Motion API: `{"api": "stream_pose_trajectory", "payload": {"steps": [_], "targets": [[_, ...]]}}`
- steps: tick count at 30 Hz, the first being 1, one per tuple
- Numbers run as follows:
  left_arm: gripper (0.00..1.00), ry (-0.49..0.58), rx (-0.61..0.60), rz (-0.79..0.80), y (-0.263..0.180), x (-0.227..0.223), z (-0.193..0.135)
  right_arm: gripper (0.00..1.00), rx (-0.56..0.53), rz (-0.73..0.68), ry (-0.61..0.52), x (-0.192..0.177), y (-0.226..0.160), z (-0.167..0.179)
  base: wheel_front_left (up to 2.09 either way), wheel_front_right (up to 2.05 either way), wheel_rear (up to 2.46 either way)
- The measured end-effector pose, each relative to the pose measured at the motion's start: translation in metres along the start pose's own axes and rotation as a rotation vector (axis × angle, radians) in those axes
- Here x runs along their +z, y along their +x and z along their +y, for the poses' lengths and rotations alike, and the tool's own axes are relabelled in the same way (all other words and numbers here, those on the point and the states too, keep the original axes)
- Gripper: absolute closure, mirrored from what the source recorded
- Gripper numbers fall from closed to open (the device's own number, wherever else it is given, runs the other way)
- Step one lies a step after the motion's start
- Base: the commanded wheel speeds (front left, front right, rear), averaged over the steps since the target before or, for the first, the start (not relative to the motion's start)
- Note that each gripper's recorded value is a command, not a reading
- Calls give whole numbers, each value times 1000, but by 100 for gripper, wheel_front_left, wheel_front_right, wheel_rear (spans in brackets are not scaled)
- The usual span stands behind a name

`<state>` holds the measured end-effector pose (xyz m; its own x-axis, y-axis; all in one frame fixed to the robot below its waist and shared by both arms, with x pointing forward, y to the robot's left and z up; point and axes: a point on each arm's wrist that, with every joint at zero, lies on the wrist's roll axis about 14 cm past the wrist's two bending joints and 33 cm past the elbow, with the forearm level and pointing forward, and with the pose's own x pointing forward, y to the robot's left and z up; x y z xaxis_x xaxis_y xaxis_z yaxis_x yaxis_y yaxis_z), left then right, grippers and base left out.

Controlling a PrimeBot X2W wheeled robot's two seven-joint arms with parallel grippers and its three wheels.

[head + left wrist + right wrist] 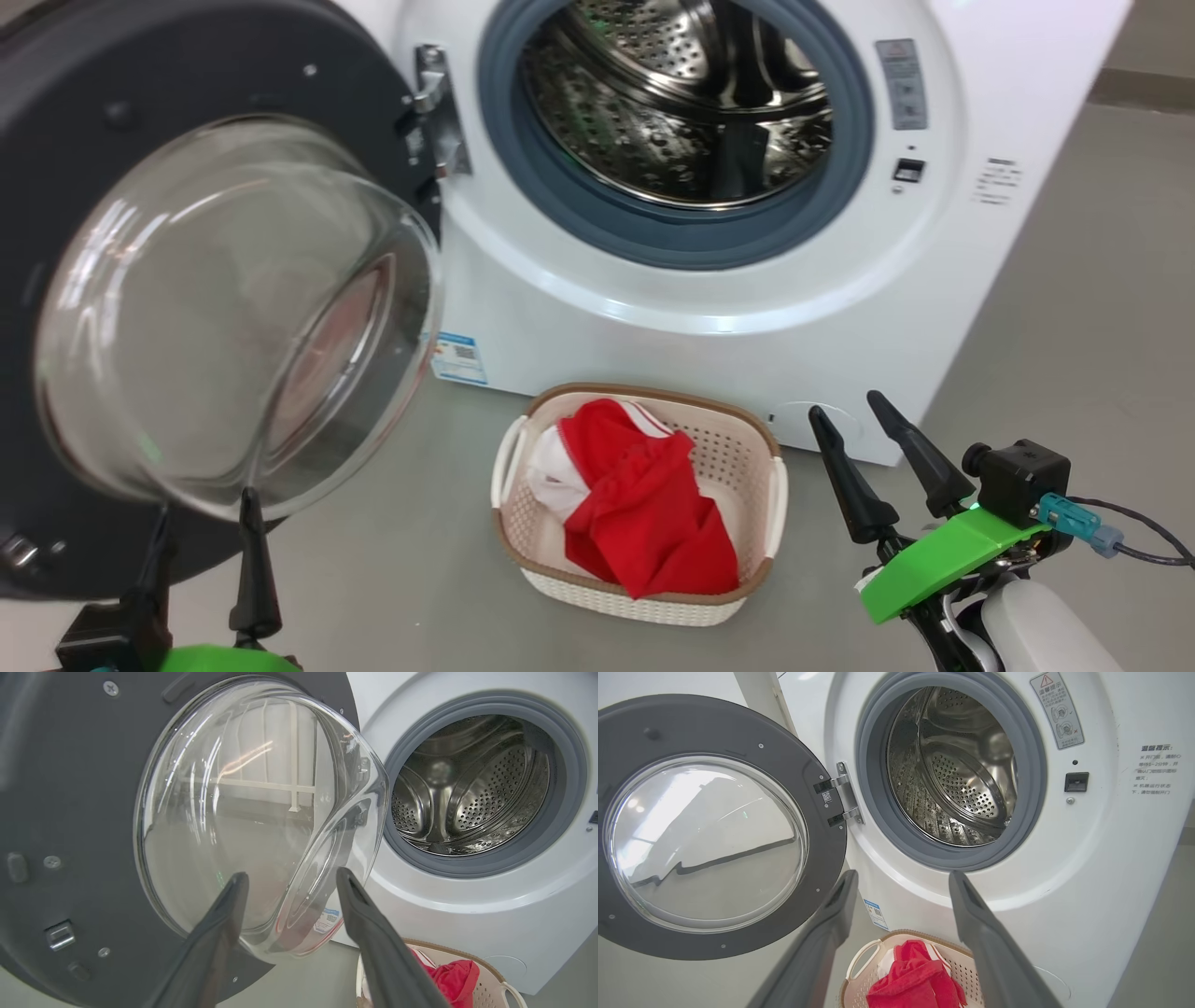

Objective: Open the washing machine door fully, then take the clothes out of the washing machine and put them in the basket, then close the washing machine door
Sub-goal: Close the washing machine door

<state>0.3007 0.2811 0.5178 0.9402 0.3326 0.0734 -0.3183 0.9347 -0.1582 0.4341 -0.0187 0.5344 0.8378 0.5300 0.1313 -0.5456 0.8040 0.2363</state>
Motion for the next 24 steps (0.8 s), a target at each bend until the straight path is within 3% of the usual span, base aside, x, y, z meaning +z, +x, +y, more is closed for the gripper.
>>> {"api": "stream_pose_trajectory", "payload": {"steps": [24], "targets": [[0,12,264,-18,-55,12,76,0,208,63,42,-27,33,76,0,0,0]]}}
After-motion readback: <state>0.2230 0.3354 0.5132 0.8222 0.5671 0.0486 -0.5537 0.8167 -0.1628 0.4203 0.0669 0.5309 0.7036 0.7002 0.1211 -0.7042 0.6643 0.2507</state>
